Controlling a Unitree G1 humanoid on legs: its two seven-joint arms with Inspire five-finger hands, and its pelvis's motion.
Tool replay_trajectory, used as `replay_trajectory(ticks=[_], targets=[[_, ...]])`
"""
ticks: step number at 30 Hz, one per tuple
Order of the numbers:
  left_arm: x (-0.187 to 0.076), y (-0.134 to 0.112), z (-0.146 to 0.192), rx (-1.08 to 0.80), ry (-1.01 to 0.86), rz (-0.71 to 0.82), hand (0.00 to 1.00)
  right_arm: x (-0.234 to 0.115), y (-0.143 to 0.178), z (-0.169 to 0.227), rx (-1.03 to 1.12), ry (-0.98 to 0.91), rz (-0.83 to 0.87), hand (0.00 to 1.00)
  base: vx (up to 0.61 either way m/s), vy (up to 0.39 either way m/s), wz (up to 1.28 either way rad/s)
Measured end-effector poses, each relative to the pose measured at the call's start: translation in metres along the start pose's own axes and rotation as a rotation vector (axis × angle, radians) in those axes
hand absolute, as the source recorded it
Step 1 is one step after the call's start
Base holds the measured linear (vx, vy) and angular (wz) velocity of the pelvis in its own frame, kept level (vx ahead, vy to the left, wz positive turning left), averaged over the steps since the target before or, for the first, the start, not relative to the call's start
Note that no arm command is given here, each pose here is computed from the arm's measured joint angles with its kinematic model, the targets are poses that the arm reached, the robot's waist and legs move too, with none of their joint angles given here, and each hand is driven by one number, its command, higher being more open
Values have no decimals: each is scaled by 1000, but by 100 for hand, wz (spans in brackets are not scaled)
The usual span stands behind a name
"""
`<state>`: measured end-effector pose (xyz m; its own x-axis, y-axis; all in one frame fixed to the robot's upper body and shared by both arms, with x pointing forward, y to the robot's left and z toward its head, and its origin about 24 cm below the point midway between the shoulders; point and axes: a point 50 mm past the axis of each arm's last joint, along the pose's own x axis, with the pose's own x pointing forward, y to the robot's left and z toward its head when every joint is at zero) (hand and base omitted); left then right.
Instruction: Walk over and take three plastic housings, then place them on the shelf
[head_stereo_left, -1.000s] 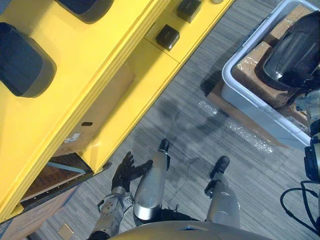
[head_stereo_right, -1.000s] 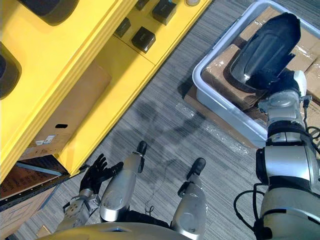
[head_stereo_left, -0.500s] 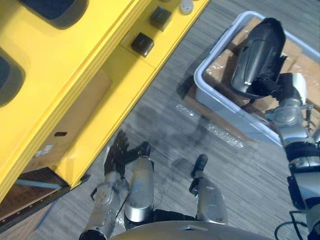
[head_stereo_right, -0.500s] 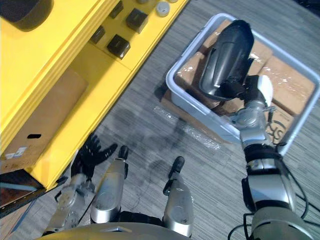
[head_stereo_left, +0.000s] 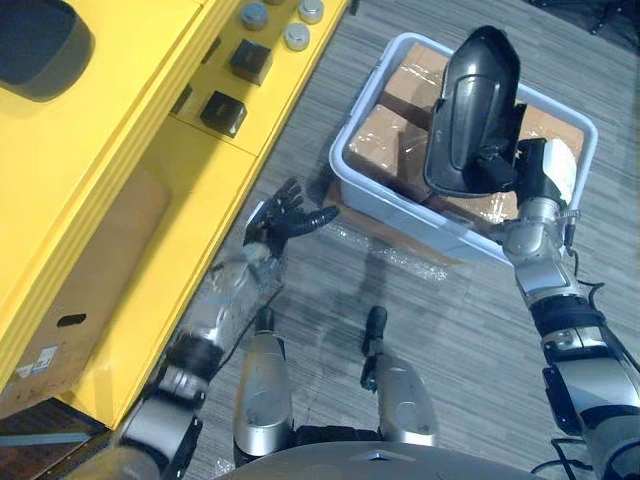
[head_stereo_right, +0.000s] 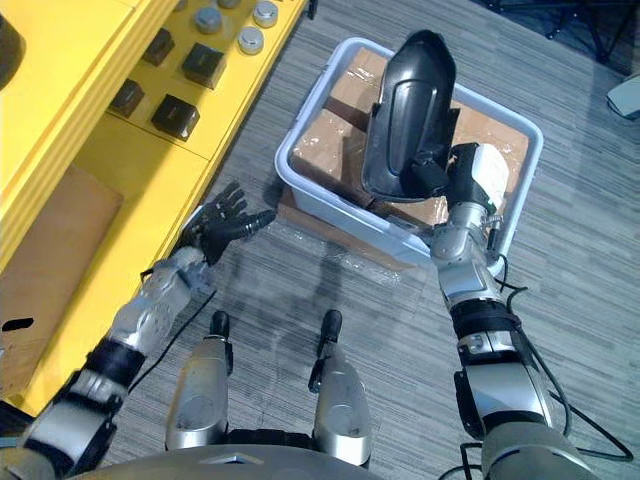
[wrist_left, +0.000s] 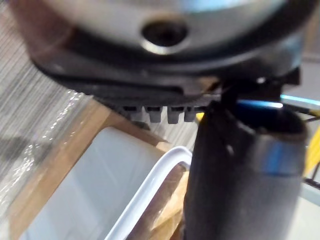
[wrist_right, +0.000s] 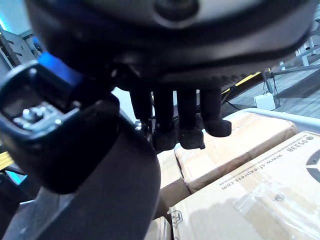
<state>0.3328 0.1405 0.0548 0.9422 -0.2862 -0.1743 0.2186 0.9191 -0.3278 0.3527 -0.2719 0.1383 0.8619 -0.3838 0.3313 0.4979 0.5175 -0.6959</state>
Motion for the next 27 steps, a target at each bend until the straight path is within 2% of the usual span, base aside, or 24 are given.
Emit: replay_trajectory(ticks=[4, 7, 11, 17, 27], targets=[[17, -5, 1, -47, 176, -99, 100, 13, -1, 39, 14, -153, -10, 0, -19, 23, -19], [21, -17, -4, -112, 232, -167, 100, 12, 0, 56, -1, -257, -7, 0, -1, 13, -9], [27, -35, 8, -241, 200, -255, 100, 8, 6, 65, -8, -330, 18, 0, 0, 15, -12], [35, -53, 25, -314, 137, -317, 100, 3, 10, 69, -26, -395, 39, 0, -8, 6, -6], [36, -67, 29, -436, 79, -352, 100, -31, 44, 65, -27, -481, 157, 0, 7, 7, -4]])
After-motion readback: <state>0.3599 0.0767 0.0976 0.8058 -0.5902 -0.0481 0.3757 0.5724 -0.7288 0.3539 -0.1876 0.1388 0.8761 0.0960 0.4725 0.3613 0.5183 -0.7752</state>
